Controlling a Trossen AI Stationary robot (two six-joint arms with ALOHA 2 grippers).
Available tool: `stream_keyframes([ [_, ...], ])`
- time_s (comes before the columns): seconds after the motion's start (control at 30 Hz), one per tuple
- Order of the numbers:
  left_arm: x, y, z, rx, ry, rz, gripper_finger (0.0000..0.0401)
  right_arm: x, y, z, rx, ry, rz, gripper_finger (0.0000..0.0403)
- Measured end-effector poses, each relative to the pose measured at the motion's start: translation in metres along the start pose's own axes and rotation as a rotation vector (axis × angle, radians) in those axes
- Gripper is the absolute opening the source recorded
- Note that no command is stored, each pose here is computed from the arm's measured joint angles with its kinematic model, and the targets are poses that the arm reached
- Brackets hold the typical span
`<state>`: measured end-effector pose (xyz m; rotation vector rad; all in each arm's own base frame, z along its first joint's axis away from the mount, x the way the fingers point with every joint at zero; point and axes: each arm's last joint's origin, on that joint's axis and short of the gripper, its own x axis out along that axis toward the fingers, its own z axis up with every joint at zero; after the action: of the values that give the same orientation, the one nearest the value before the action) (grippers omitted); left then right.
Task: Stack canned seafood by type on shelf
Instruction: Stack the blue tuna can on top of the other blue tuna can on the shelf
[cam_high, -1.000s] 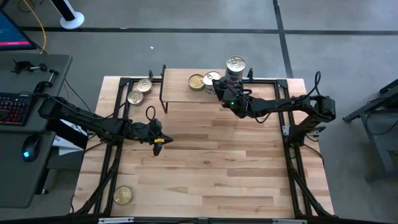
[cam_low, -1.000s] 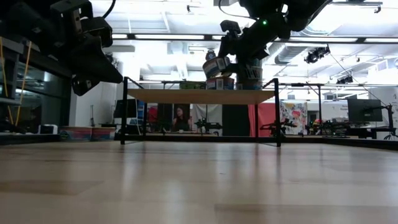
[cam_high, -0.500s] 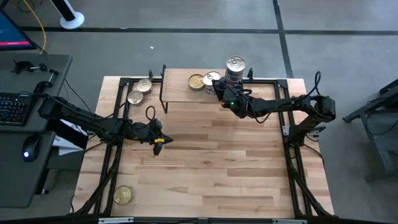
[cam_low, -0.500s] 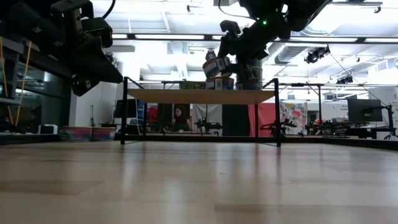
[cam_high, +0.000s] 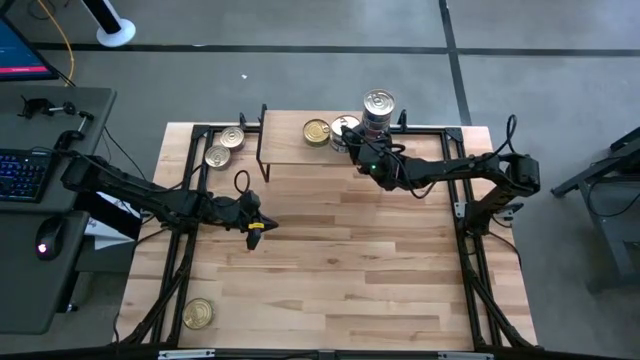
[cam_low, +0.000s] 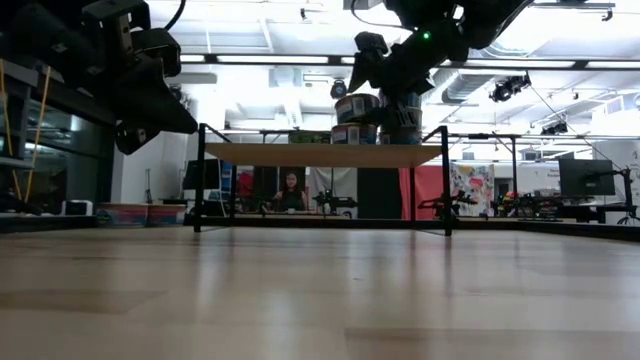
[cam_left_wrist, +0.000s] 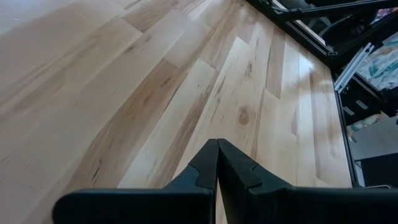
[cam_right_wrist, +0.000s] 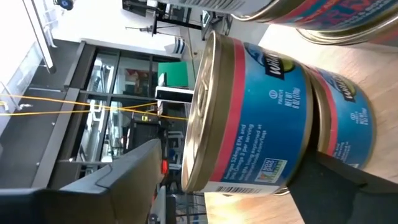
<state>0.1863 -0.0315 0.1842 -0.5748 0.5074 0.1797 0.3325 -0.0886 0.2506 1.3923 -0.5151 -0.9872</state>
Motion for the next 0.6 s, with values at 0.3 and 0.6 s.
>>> stream_keyframes([
  [0.3, 0.000, 0.000, 0.000, 0.000, 0.000, 0.000, 0.0000, 0.000, 0.007, -0.002, -0.014, 0.035, -0.025, 0.0314],
  [0.6, 0.000, 0.000, 0.000, 0.010, 0.000, 0.000, 0.0000, -0.007, 0.047, 0.007, -0.146, 0.049, -0.250, 0.0314],
])
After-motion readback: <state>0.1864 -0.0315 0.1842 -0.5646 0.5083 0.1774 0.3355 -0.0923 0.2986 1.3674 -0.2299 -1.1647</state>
